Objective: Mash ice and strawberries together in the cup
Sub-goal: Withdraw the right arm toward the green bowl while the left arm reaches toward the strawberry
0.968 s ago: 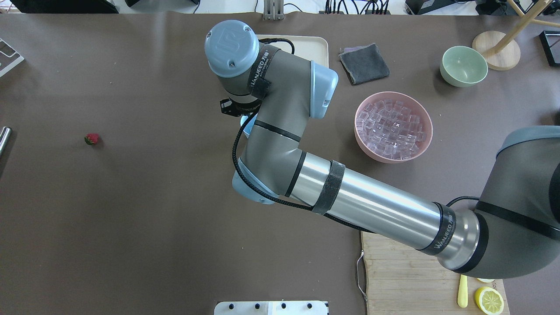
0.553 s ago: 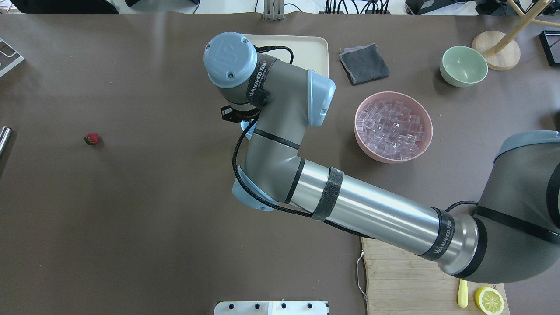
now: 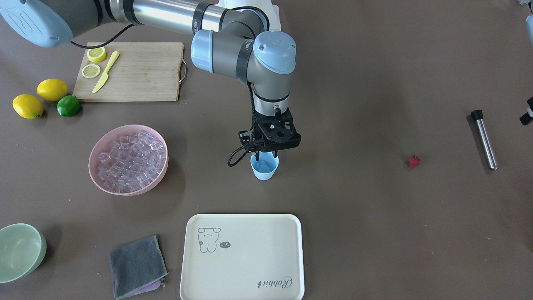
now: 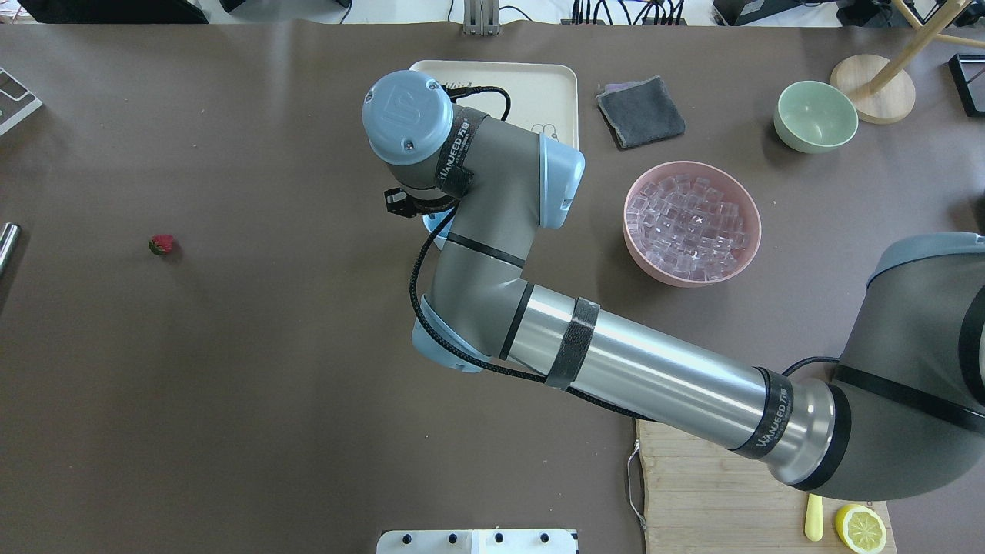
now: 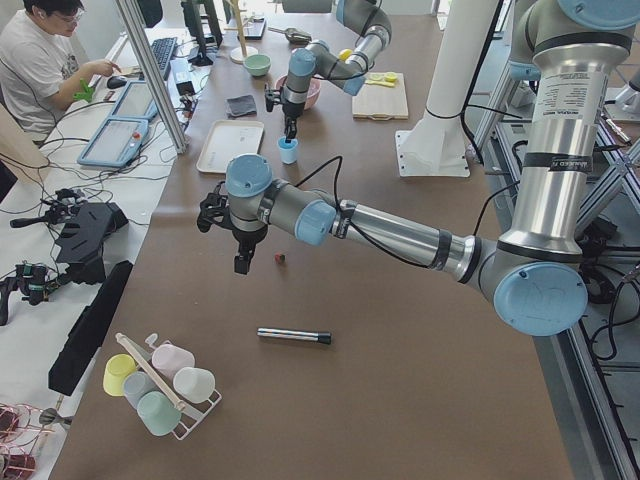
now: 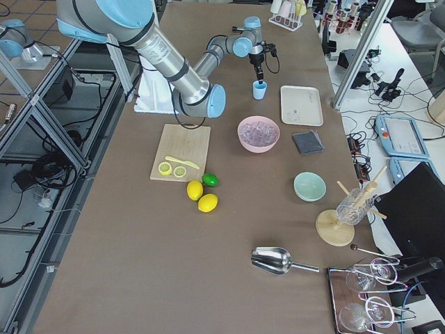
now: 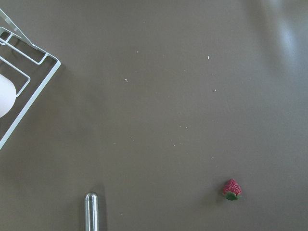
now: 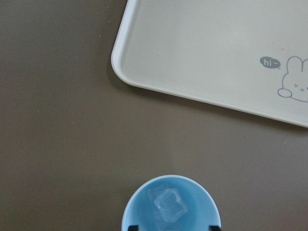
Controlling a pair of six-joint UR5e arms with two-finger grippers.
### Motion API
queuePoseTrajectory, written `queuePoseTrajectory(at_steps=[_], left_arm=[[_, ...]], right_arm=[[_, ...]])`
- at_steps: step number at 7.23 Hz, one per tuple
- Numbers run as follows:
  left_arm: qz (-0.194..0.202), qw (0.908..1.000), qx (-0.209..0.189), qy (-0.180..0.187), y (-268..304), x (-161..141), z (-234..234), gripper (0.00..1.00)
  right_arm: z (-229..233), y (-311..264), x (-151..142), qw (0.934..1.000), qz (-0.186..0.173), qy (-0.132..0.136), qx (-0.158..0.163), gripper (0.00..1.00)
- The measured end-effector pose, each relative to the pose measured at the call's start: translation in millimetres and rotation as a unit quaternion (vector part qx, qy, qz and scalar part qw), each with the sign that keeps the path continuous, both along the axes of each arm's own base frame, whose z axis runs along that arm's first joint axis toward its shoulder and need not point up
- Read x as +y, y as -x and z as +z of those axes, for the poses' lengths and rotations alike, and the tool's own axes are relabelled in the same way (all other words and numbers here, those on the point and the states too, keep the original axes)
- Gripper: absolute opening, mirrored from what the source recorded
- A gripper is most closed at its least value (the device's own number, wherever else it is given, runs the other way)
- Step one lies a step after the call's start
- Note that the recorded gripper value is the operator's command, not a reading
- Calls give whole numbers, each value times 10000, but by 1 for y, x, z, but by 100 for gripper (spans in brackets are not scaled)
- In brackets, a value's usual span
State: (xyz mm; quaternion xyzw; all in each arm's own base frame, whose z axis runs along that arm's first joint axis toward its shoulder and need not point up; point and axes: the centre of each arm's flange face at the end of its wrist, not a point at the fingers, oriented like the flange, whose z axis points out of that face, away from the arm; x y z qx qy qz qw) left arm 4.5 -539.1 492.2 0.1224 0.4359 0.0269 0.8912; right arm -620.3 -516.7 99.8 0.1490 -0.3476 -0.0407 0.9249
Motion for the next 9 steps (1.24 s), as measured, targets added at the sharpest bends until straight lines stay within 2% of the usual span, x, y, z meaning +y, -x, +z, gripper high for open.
queuePoseTrajectory(at_steps=[3,5,7,9], left_arm=[[86,9998,127,86,-14,0,-4,97],[428,9990,128,-81,-63,-10,-21,97],[743,9965,-209,-316,-136,-21,-38,97],[860,9949,-382,-373,-184,-32,-39,97]], right_arm=[[-7,-23,-10,9999,52,-63,-137,71],[11,-111,-49,9990,-24,-4,-446,71],[90,-245,-93,9979,-341,15,-552,71],[180,-352,-114,9977,-561,-6,-388,71]])
